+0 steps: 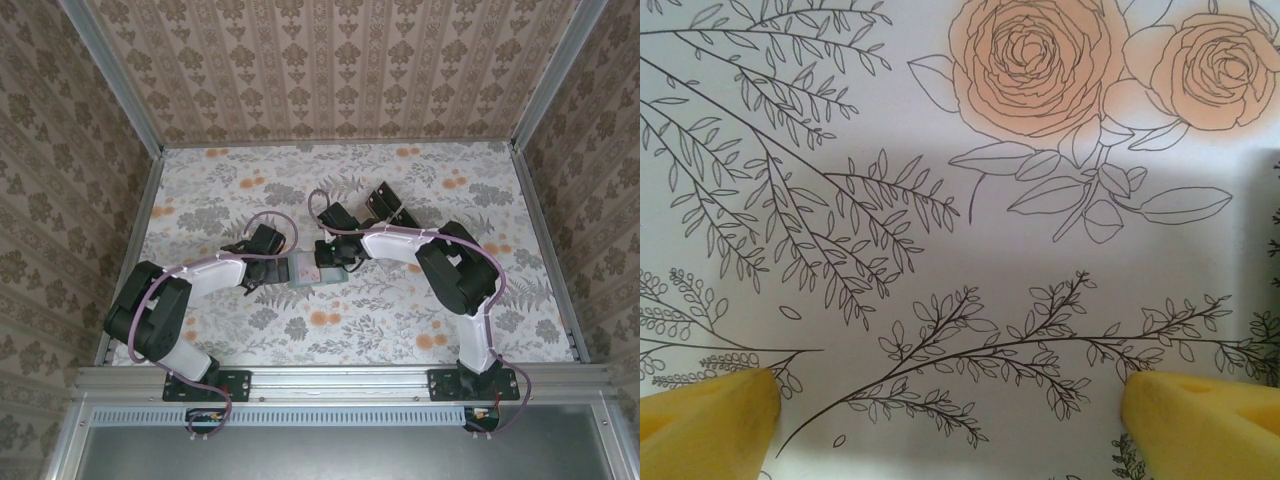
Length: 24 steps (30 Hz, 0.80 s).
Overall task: Put the credit cards into the card holder
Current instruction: Insert the credit card into the card slot.
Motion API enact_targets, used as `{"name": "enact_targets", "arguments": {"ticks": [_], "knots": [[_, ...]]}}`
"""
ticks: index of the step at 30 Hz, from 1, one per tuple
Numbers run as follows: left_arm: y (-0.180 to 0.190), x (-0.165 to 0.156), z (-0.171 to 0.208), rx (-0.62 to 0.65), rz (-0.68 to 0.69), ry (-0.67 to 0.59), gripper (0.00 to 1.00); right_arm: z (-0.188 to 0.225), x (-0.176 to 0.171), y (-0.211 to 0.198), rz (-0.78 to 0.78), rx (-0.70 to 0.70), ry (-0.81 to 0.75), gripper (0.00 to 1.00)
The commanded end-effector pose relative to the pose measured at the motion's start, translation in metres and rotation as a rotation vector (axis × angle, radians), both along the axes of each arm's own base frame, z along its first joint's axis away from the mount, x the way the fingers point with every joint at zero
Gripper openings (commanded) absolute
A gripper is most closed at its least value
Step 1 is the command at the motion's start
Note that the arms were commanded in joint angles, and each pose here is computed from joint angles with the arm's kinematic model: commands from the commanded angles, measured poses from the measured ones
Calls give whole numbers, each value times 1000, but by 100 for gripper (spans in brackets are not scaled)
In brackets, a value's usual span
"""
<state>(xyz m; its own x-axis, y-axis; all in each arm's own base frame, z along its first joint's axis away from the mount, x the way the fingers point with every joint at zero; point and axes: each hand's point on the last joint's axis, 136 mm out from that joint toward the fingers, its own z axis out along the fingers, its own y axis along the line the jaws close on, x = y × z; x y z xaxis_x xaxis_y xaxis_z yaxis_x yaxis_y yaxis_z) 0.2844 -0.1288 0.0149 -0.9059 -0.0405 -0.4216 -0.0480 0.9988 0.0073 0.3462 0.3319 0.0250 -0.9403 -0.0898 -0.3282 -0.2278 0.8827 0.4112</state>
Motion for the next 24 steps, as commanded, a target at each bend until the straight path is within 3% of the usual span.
{"name": "enact_targets", "arguments": {"ticks": [1,24], "knots": [[-3,4,-8,5,-18,12,100,-3,-4,10,22,16,28,8],[-6,1,-19,-11,-25,34,100,3,-12,53,47,153,86,8]]}}
